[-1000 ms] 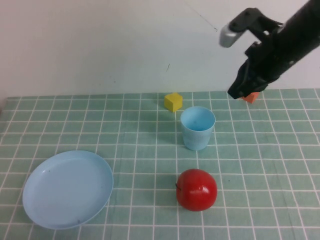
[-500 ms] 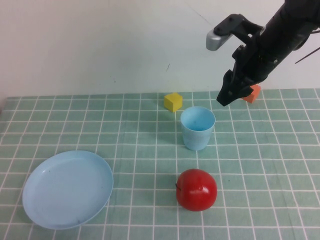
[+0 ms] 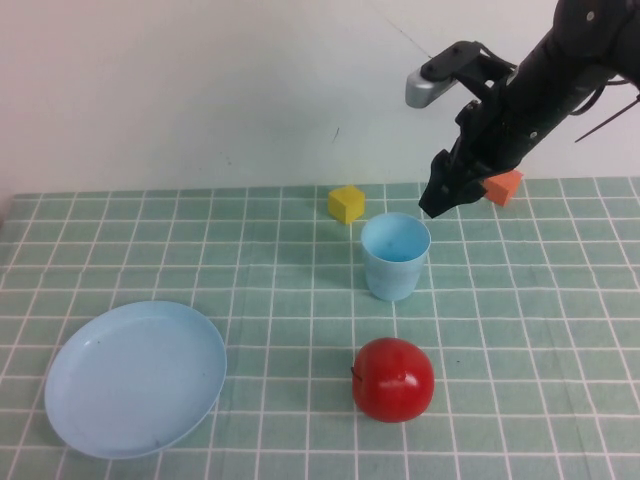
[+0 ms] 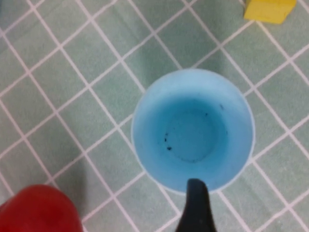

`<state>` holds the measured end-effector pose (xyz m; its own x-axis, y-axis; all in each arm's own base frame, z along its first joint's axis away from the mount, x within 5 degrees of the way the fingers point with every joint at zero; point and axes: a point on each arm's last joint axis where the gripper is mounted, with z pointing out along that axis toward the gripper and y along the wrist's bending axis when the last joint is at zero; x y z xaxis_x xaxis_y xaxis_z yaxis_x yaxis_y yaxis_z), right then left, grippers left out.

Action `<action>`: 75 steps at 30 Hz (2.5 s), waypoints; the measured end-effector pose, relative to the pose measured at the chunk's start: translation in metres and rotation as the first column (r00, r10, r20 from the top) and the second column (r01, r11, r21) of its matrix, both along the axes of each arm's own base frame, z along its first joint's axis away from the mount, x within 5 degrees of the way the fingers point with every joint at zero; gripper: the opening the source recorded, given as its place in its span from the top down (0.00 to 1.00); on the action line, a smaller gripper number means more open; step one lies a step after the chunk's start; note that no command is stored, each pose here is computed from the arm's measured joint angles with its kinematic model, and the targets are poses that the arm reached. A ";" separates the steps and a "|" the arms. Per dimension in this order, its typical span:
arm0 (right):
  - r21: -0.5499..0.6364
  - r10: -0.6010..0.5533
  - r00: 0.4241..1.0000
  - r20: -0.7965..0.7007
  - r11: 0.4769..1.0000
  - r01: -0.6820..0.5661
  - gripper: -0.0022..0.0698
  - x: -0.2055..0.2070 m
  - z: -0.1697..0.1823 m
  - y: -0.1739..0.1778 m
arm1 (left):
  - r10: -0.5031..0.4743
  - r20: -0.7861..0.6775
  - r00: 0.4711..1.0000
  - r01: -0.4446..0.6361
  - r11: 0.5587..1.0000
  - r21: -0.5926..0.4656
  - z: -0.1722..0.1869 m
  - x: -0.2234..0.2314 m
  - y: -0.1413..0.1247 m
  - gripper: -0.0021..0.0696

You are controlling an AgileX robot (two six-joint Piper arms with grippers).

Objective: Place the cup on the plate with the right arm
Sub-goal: Pick up the cup from the table, then place the cup on the plate

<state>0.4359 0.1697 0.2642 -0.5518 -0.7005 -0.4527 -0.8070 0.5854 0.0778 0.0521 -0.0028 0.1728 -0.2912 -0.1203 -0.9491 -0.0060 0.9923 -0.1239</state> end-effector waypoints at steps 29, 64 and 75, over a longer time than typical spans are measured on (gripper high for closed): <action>0.105 -0.018 1.000 0.002 0.994 0.018 0.93 0.037 -0.076 0.025 | 0.000 0.000 1.000 0.000 1.000 0.000 0.000 0.000 0.000 0.97; 0.307 0.400 0.901 0.168 0.847 -0.433 0.93 -0.074 -0.083 0.250 | 0.000 0.000 1.000 0.000 1.000 0.000 0.000 0.000 0.000 0.97; 0.295 0.399 0.907 0.132 0.858 -0.421 0.90 -0.072 -0.106 0.251 | 0.000 0.000 1.000 0.000 1.000 0.000 0.000 0.000 0.000 0.97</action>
